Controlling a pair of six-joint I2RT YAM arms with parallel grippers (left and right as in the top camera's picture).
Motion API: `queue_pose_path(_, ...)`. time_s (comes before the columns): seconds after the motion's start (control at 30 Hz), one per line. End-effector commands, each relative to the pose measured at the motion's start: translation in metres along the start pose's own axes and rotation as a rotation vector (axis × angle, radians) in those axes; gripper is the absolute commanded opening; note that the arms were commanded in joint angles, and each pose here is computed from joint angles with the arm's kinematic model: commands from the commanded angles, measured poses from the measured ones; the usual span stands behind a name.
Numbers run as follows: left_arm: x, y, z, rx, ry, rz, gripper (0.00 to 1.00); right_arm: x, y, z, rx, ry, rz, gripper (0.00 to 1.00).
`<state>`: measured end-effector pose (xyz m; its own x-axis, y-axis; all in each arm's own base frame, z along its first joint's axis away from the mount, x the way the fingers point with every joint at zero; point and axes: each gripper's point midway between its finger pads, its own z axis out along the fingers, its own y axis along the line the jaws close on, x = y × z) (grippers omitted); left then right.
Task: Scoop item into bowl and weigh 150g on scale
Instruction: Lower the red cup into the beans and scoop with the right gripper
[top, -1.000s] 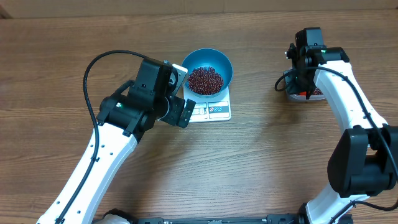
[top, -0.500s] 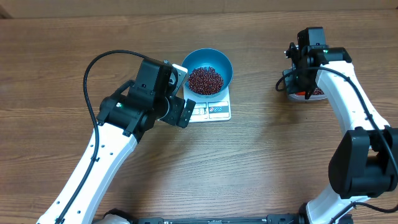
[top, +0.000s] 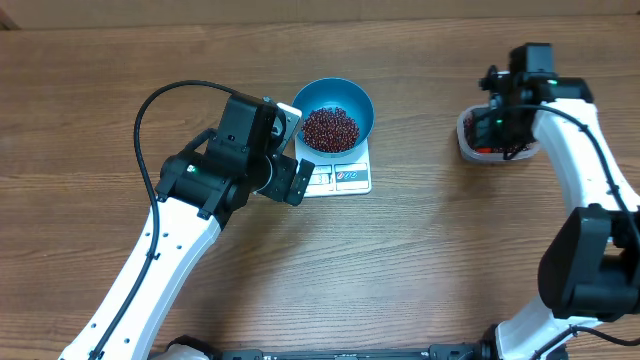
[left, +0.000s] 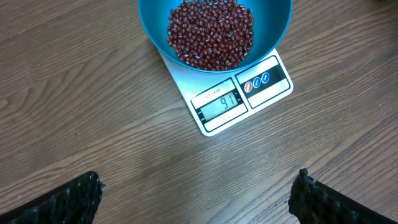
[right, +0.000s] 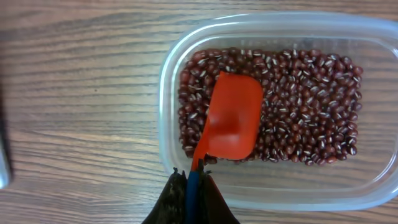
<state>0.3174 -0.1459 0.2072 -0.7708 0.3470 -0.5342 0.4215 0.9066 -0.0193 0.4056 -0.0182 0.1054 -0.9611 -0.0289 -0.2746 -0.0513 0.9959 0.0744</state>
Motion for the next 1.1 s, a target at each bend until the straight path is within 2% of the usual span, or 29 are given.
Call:
queue_pose_path(0.0, -0.004, 0.0, 0.0, -0.003, -0.007, 0.02, 1.0, -0.013, 0.014, -0.02, -0.157, -0.079, 0.023, 0.03)
queue_pose_path(0.3, -0.004, 0.0, 0.0, -0.003, -0.007, 0.019, 0.99, -0.017, 0.009, -0.033, -0.341, -0.144, 0.062, 0.04)
queue_pose_path(0.63, -0.004, 0.0, 0.0, -0.003, -0.007, 0.019, 0.99, -0.01, -0.011, -0.031, -0.287, -0.123, 0.106, 0.04)
queue_pose_path(1.07, -0.004, 0.0, 0.0, -0.003, -0.007, 0.02, 1.0, -0.011, -0.012, -0.031, -0.295, -0.124, 0.134, 0.04)
